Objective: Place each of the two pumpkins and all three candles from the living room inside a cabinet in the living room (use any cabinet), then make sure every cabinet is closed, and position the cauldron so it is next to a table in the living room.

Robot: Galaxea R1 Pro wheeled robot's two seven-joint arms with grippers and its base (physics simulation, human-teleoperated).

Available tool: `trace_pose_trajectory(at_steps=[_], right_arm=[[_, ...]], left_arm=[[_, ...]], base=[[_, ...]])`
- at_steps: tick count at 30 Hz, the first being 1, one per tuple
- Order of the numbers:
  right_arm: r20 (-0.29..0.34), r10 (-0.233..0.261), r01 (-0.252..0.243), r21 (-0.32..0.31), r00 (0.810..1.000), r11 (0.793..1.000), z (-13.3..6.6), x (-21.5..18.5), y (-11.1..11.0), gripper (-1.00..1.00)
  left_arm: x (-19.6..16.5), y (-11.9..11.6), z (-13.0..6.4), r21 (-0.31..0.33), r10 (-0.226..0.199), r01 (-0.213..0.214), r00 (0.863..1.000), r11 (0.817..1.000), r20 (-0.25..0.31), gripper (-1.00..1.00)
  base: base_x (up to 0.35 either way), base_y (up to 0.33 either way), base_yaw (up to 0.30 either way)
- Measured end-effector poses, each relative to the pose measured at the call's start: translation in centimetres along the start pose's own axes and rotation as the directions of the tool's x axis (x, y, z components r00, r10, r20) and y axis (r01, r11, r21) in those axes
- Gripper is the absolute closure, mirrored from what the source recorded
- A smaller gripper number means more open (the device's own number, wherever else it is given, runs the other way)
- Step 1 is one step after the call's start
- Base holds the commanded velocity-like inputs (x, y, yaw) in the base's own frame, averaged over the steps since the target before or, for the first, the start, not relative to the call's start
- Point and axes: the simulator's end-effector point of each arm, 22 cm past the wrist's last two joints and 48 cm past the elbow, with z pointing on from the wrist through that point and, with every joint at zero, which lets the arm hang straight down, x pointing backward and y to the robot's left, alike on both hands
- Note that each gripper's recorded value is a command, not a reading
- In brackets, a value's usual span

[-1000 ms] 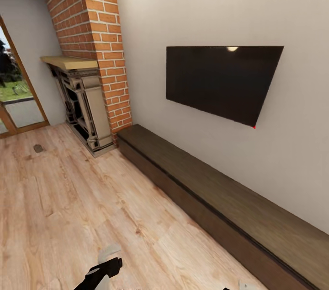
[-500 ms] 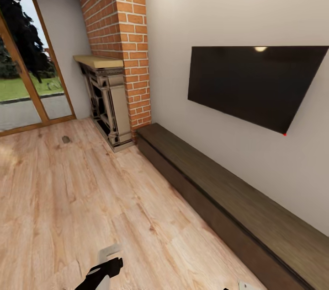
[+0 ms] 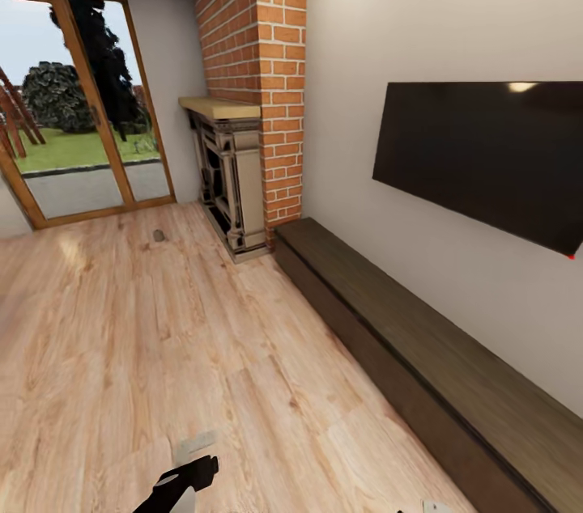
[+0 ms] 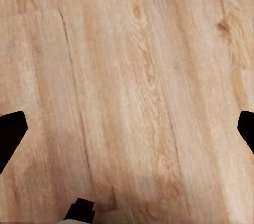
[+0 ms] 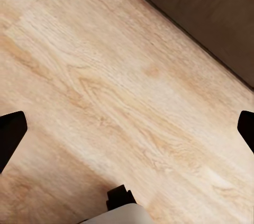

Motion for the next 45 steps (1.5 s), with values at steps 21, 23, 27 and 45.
trace_pose_trajectory(at_steps=[21,23,27,45], right_arm=[[0.000,0.000,0.000,0.000,1.000,1.000,0.00,0.00,0.00,-1.00],[0.000,0.000,0.000,0.000,1.000,1.000,0.00,0.00,0.00,-1.00],[0.000,0.000,0.000,0.000,1.000,1.000,0.00,0.00,0.00,-1.00],[-0.001,-0.001,0.001,0.001,1.000,1.000,0.00,0.03,-0.03,-1.00]], left_arm=[[0.01,-0.10,-0.01,0.001,0.003,-0.003,1.000,1.000,0.000,-1.00],[0.02,-0.16,-0.02,0.002,0.003,-0.003,1.000,1.000,0.000,-1.00],[0.03,-0.15,-0.02,0.002,0.002,-0.002,1.000,1.000,0.000,-1.00],[0.13,-0.42,-0.06,0.006,0.000,0.000,1.000,1.000,-0.002,-1.00]], base=[[0.000,0.000,0.294],[0.000,0.000,0.294],[0.000,0.000,0.294],[0.003,0.000,0.294]])
